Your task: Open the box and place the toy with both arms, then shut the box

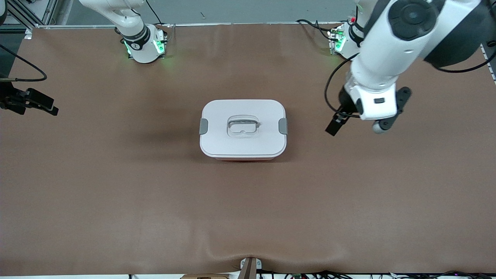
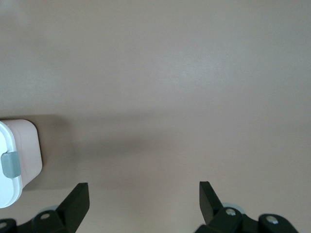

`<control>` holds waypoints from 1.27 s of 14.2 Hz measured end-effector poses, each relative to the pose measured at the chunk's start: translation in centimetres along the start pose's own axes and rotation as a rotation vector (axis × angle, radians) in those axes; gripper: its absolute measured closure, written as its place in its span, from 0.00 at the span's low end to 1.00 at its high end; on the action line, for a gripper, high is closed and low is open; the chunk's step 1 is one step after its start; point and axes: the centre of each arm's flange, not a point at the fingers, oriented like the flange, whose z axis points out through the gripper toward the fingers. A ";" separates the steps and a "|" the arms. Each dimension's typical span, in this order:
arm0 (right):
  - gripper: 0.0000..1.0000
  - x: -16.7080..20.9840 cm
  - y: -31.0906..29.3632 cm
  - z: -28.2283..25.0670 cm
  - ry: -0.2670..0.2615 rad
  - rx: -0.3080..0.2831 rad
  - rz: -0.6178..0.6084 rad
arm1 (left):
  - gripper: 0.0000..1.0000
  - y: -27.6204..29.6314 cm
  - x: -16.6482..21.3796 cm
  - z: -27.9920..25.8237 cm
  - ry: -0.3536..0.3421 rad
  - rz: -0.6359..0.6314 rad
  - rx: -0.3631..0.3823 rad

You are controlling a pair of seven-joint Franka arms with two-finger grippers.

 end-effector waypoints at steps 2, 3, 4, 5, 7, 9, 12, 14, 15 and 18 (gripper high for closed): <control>0.00 0.0 0.0 0.0 -0.001 -0.001 0.000 | 0.00 -2.0 2.7 -1.1 0.006 0.088 0.019; 0.00 0.0 0.0 0.0 -0.001 -0.001 -0.001 | 0.00 -3.0 4.1 -1.5 0.006 0.129 0.030; 0.00 0.0 0.0 0.0 -0.001 -0.001 -0.001 | 0.00 -4.0 5.5 -1.8 0.002 0.157 0.041; 0.00 0.0 0.0 0.0 -0.001 -0.001 -0.001 | 0.00 -5.0 6.7 -2.2 -0.006 0.172 0.046; 0.00 0.0 0.1 0.0 -0.001 -0.002 0.000 | 0.00 -7.0 8.6 -3.5 -0.017 0.223 0.044; 0.00 0.0 0.1 0.0 -0.002 -0.003 -0.001 | 0.00 -9.5 10.2 -4.8 -0.021 0.319 0.069; 0.00 0.0 0.1 0.0 -0.001 -0.003 -0.006 | 0.00 -13.0 13.1 -5.3 -0.060 0.482 0.096; 0.00 0.0 0.1 0.0 0.000 -0.003 -0.009 | 0.00 -15.1 15.0 -5.0 -0.088 0.562 0.083; 0.00 0.0 0.1 0.0 0.000 -0.003 -0.012 | 0.00 -16.3 15.7 -5.1 -0.100 0.584 0.073; 0.00 0.0 0.1 0.0 0.002 -0.003 -0.015 | 0.00 -19.1 15.5 -5.9 -0.112 0.632 0.048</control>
